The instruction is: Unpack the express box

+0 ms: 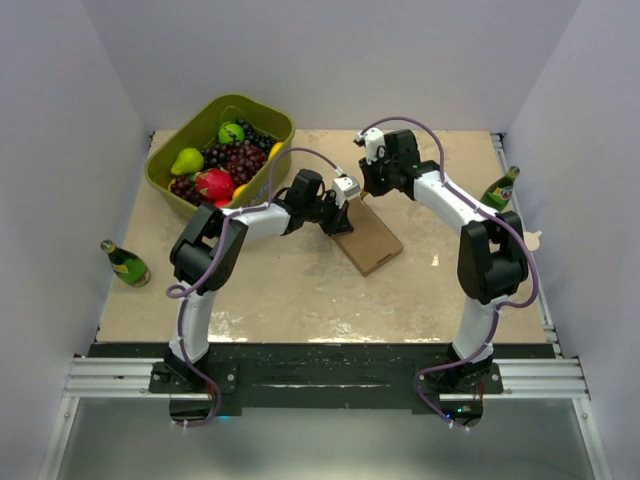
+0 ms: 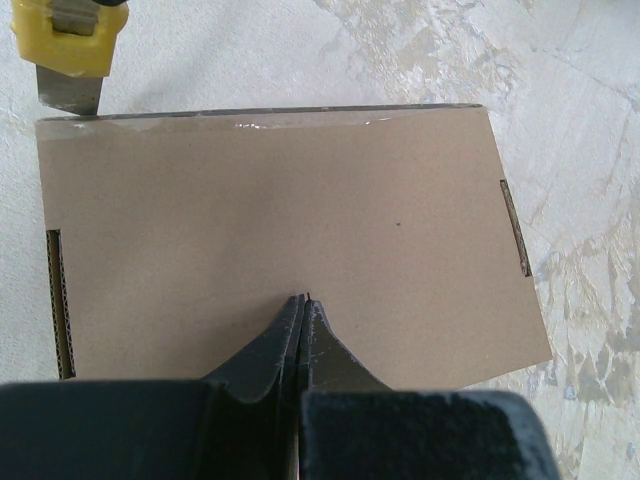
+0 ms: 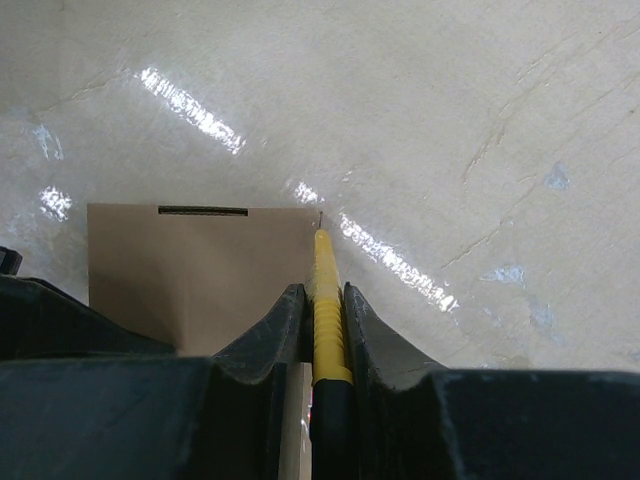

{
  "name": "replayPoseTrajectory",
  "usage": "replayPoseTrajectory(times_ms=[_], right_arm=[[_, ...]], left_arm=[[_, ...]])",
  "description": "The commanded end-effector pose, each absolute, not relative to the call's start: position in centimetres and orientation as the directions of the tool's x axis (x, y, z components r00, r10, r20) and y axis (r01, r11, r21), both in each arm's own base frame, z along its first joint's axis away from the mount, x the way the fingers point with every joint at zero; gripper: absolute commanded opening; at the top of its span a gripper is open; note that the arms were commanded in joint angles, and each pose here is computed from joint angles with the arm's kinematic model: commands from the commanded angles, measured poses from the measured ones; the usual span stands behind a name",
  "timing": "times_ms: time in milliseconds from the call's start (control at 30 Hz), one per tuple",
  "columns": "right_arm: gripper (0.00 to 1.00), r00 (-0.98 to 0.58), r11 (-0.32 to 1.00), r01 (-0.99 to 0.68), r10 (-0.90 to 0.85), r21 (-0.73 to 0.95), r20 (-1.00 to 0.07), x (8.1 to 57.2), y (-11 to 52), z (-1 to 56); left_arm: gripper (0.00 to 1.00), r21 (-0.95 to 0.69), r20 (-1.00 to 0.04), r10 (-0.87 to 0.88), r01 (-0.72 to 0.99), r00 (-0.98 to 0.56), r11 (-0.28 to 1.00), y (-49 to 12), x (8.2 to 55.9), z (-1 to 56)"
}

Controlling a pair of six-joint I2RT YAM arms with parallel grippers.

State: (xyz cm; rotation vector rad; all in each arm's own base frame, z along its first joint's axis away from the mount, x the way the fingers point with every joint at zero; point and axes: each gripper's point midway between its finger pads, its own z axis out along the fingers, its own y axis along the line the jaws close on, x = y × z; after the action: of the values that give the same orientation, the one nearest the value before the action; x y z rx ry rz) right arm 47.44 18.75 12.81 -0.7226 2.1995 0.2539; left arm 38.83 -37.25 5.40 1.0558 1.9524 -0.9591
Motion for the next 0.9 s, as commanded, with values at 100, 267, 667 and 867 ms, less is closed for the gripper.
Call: replayPoseTrajectory(times_ms=[100,267,667,867], right_arm=[[0.00,-0.547,0.811,-0.585,-0.416,-0.024,-0.726,45.6,19.3,12.4],[0.00,-0.574,0.809,-0.588,-0.425,-0.009,-0.700,43.4,19.0,11.5],[0.00,-0.574,0.814,-0.579,-0.442,-0.040,-0.690,41.4,17.6,12.6],[0.00,-0.504,0.816,-0.574,-0.415,-0.066,-0.757,43.3,18.2,16.7]], left_arm=[[0.00,-0.287,-0.778,0.406,0.847,-0.479,0.448,-36.2,38.5,1.9],[0.00,-0.285,-0.779,0.407,0.848,-0.476,0.446,-36.3,38.6,1.9],[0.00,-0.276,-0.776,0.418,0.850,-0.472,0.448,-36.3,38.4,1.7],[0.00,-0.265,-0.778,0.427,0.857,-0.462,0.443,-36.4,38.2,1.7]])
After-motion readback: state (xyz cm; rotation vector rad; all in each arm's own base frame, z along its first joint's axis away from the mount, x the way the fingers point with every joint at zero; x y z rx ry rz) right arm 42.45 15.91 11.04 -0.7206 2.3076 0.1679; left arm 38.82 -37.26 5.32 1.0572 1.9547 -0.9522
